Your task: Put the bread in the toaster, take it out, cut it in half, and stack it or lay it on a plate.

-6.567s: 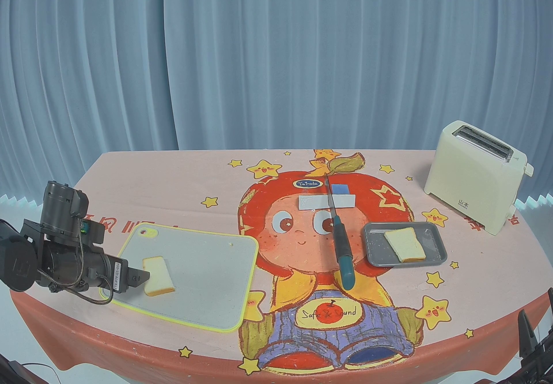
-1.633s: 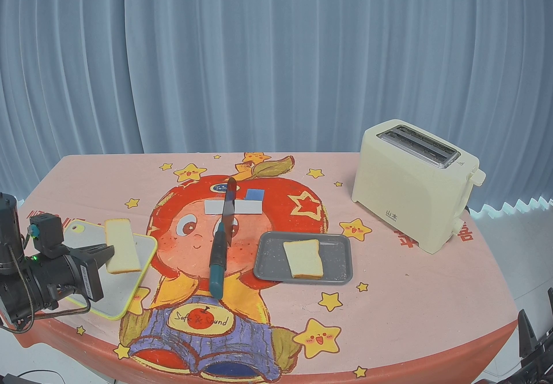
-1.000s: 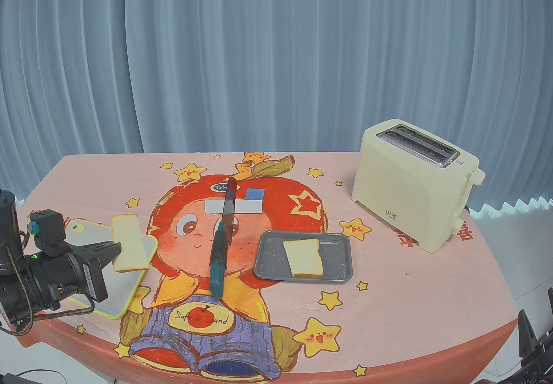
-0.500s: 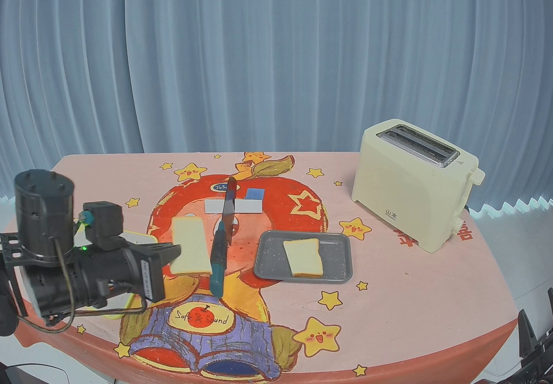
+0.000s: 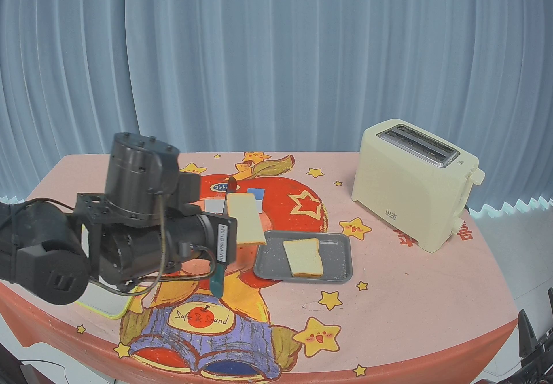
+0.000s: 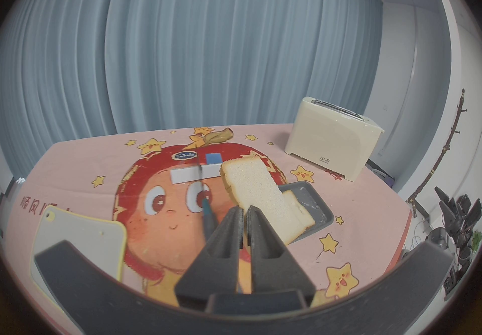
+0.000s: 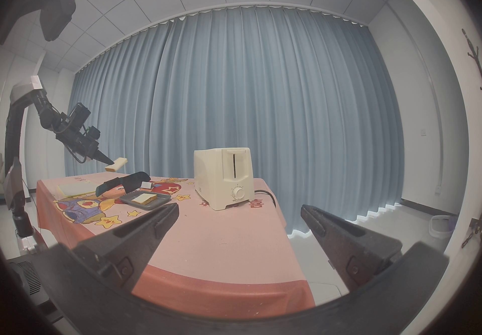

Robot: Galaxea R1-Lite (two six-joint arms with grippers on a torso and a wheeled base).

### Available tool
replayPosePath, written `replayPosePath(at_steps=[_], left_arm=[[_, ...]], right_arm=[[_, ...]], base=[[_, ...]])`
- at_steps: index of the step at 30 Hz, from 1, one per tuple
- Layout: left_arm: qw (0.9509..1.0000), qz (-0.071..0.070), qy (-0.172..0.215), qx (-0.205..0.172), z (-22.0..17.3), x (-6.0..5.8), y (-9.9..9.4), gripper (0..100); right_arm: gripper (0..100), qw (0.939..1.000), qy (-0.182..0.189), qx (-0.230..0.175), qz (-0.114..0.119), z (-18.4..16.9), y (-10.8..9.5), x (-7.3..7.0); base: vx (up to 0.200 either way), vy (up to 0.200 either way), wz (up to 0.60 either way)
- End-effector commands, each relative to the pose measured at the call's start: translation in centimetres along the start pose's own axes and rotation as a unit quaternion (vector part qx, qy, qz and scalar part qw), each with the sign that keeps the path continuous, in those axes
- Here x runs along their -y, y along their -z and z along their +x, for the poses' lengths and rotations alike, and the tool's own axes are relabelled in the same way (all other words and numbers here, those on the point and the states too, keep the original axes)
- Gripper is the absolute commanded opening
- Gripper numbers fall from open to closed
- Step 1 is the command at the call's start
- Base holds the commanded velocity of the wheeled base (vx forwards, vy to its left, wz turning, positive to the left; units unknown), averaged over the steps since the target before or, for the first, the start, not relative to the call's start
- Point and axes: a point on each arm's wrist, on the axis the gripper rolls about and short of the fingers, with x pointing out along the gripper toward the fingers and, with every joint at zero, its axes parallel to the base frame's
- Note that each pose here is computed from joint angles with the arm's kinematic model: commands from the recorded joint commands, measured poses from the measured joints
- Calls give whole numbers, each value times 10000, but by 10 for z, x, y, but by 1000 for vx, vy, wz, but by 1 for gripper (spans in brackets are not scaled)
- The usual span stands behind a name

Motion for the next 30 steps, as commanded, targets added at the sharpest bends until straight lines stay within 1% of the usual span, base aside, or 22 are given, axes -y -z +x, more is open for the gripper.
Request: replayPosePath(at_steps=[1, 3, 5, 6, 7, 8, 11, 14, 18, 19, 24, 27, 28, 30], left_arm=[[9995, 109, 97, -274, 31, 15, 5, 0], [9993, 94, 144, -335, 36, 21, 8, 0], [9991, 67, 179, -382, 39, 24, 11, 0], [9989, 76, 204, -409, 43, 27, 12, 0], [9989, 77, 202, -416, 44, 27, 12, 0], [9987, 93, 217, -457, 49, 30, 14, 0], [9986, 69, 225, -475, 55, 32, 13, 0], [9984, 78, 265, -494, 61, 35, 13, 0], [9980, 74, 333, -539, 67, 37, 13, 0], [9974, 79, 360, -611, 72, 37, 16, 0], [9968, 91, 327, -720, 82, 37, 21, 0], [9968, 14, 336, -727, 83, 38, 21, 0], [9968, 14, 336, -727, 83, 38, 21, 0], [9957, -4, 377, -845, 91, 38, 26, 0]], right_arm=[[100, 10000, 1, -6, 6, 0, 5, 0], [100, 10000, -7, -7, -2, 0, 5, 0], [100, 10000, 1, -6, -2, 0, 5, 0], [100, 10000, -7, -7, -2, 0, 5, 0], [100, 10000, 1, -6, 6, 0, 5, 0], [100, 10000, -7, -7, 6, 0, 5, 0], [100, 10000, 1, -6, 6, 0, 5, 0], [100, 10000, 1, -6, 6, 0, 5, 0], [100, 10000, 1, -6, 6, 0, 5, 0], [100, 10000, -7, -7, 6, 0, 5, 0], [100, 10000, 1, -6, 6, 0, 5, 0], [100, 10000, -7, -7, 6, 0, 5, 0], [100, 10000, 1, -6, -2, 0, 5, 0], [100, 10000, -7, -7, 6, 0, 5, 0]], base=[[0, 0, 0], [0, 0, 0], [0, 0, 0], [0, 0, 0], [0, 0, 0], [0, 0, 0], [0, 0, 0], [0, 0, 0], [0, 0, 0], [0, 0, 0], [0, 0, 0], [0, 0, 0], [0, 0, 0], [0, 0, 0]])
